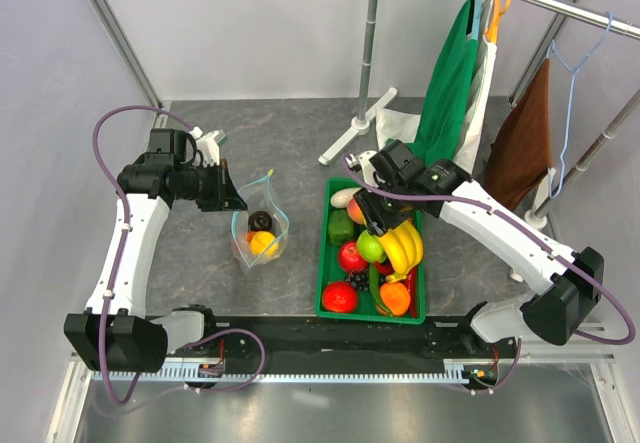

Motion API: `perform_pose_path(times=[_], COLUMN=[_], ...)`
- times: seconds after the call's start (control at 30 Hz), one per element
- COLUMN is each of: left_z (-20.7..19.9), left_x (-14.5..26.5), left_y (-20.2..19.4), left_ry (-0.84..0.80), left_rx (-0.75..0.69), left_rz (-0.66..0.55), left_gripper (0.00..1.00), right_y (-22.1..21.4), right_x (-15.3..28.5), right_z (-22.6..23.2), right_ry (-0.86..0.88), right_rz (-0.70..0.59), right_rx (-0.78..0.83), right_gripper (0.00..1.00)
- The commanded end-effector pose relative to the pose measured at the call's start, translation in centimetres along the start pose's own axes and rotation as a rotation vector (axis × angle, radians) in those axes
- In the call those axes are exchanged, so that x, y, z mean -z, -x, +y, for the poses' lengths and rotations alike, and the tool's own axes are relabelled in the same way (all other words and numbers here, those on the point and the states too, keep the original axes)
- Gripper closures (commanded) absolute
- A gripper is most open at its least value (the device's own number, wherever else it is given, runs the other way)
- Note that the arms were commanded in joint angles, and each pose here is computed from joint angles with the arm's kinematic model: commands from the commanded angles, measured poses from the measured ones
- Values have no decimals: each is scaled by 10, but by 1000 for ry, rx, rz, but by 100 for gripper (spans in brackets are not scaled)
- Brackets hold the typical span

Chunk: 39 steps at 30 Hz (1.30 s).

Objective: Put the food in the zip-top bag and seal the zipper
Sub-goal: Pick up the fake fruit from the bin.

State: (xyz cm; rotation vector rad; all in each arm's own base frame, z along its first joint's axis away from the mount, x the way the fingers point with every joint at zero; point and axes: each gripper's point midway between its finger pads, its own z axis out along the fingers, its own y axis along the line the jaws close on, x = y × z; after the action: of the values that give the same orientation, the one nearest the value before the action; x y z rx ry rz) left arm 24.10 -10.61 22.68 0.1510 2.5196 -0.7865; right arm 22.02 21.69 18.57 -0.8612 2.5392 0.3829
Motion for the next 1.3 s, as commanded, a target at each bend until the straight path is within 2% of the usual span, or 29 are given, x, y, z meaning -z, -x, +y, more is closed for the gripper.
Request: perform_pose_path(times=[0.0, 0.13, 0.17, 0.33, 0.4, 0.5, 0.73, 0.97, 1.1, 1.27], left_z=[-6, -6, -6, -6, -6, -8, -8, -7, -7, -9], left_x=[2, 1, 1, 0, 1, 0, 0, -1, -1, -1], left_y=[6, 8, 8, 7, 7, 8, 10, 9, 8, 6], left_ry=[-24, -23, -25, -23, -23, -35, -34, -34, -35, -49], left_rx=[0, 1, 1, 3, 3, 6, 7, 11, 13, 16], left_rz=[-31, -32, -29, -26, -28, -24, -26, -22, -19, -17], left_gripper=[98, 98, 98, 98, 98, 98, 98, 98, 98, 98], right_y=[-5, -8, -8, 2, -1, -6, -7, 15, 39, 97], right_x=[-3, -5, -5, 5, 11, 18, 41, 65, 88, 139], right_z=[-1, -1, 0, 0, 0, -1, -5, 2, 25, 54], right_ry=[-2, -3, 0, 1, 0, -10, -29, -4, 108, 230], right_rz=[10, 19, 18, -11, -5, 0, -19, -117, -207, -466], right_rx=[-28, -31, -30, -8, -5, -10, 40, 58, 85, 147], right_gripper=[48, 45, 47, 67, 68, 76, 100, 100, 100, 100])
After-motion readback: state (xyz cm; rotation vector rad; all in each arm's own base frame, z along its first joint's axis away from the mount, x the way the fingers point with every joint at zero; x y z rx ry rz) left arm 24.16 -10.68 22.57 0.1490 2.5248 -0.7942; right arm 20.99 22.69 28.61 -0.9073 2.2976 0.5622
